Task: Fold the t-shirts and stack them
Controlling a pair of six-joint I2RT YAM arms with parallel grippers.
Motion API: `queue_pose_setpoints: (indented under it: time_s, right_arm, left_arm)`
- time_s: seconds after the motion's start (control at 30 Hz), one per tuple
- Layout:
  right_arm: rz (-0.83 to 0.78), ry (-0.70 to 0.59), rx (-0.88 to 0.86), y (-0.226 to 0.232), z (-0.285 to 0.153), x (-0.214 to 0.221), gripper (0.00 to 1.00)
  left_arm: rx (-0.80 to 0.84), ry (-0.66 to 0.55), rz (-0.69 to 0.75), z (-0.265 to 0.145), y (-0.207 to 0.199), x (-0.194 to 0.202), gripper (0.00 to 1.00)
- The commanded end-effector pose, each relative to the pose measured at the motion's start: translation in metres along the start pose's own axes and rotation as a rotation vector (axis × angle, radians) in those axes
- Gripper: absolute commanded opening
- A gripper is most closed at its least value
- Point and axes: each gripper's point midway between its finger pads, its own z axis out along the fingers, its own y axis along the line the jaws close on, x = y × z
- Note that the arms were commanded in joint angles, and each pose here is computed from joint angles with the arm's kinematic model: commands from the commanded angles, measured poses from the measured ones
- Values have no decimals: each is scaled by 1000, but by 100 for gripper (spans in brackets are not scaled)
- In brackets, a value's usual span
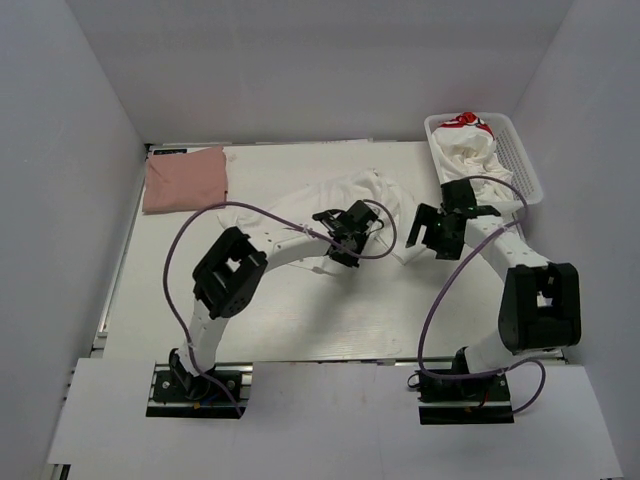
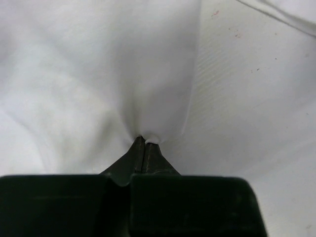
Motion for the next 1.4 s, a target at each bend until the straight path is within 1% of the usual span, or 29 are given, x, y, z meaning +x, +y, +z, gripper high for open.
queue_pose_setpoints:
  time_s: [0.0, 0.1, 0.13, 0.2, 0.27, 0.3, 0.37, 0.4, 0.47, 0.5, 0.53, 0.6, 0.63, 0.67, 0.73, 0.8, 0.87, 0.9, 0.97, 1.0, 1.03, 1.07, 1.1, 1.17, 1.2, 1.27, 1.3, 1.33, 1.37]
  right_arm:
    - [-32, 27, -47, 14, 15, 6, 90]
    - [-35, 62, -34, 16, 36, 10, 90]
    - [-39, 66, -32, 18, 41, 10, 90]
    - [-38, 77, -8, 19, 51, 12, 90]
    - [-49, 55, 86, 4, 64, 10, 90]
    - [-52, 38, 103, 3, 71, 7, 86]
    - [-66, 30, 112, 4, 78, 5, 73]
    - [-67, -21, 95, 8, 83, -5, 58]
    - [-64, -65, 99, 10, 88, -14, 44]
    - [-61, -76, 103, 11, 88, -17, 33]
    - [-58, -113, 94, 18, 84, -34, 2]
    - [-41, -188, 139, 15, 66, -56, 0]
    - [-62, -214, 144, 17, 57, -64, 0]
    - [-49, -323, 167, 18, 31, -96, 0]
    - [-79, -455, 177, 25, -13, -130, 0]
    - [-77, -647, 200, 29, -82, -171, 0]
    - [-77, -774, 236, 25, -130, -192, 0]
    - [-56, -876, 231, 26, -169, -203, 0]
    - [-69, -964, 256, 21, -202, -214, 0]
    - [-57, -1031, 259, 21, -230, -218, 0]
    - [-49, -1079, 249, 22, -252, -218, 0]
    - [-23, -1172, 255, 18, -285, -225, 0]
    - [-16, -1204, 289, 10, -304, -223, 0]
    - [9, -1292, 322, 3, -341, -223, 0]
    - [-6, -1335, 367, -3, -361, -224, 0]
    - [42, -1441, 378, -11, -403, -219, 0]
    - [22, -1471, 422, -15, -417, -219, 0]
    - [63, -1518, 439, -22, -439, -212, 0]
    - [80, -1550, 448, -25, -455, -209, 0]
  left_arm:
    - [33, -246, -105, -66, 4, -59, 0]
    - [53, -326, -127, -86, 5, -68, 0]
    - [60, -372, -148, -102, 7, -76, 0]
    - [45, -400, -156, -113, 11, -79, 0]
    - [25, -432, -175, -127, 18, -81, 0]
    - [19, -448, -180, -133, 20, -84, 0]
    - [-43, -460, -191, -138, 33, -82, 0]
    - [-61, -473, -197, -146, 37, -83, 0]
    - [-130, -482, -208, -153, 51, -81, 0]
    - [-146, -497, -214, -158, 55, -83, 0]
    - [-173, -516, -212, -164, 61, -85, 0]
    - [-250, -528, -221, -179, 78, -88, 0]
    - [-368, -552, -249, -191, 102, -91, 0]
    - [-425, -558, -266, -207, 112, -94, 0]
    - [-587, -616, -326, -236, 148, -104, 0]
    - [-641, -668, -365, -263, 164, -110, 0]
    - [-710, -730, -406, -297, 183, -117, 0]
    - [-748, -786, -438, -325, 196, -119, 0]
    - [-772, -855, -460, -358, 205, -123, 0]
    - [-777, -925, -494, -380, 209, -128, 0]
    - [-801, -941, -467, -394, 212, -126, 0]
    - [-795, -1006, -495, -425, 219, -124, 0]
    - [-812, -1070, -540, -445, 224, -123, 0]
    - [-867, -1107, -531, -474, 232, -113, 0]
    - [-877, -1187, -608, -503, 239, -102, 0]
    - [-926, -1215, -601, -531, 247, -88, 0]
    - [-942, -1234, -626, -545, 251, -79, 0]
    - [-929, -1297, -685, -571, 256, -66, 0]
    - [-939, -1295, -684, -580, 257, -57, 0]
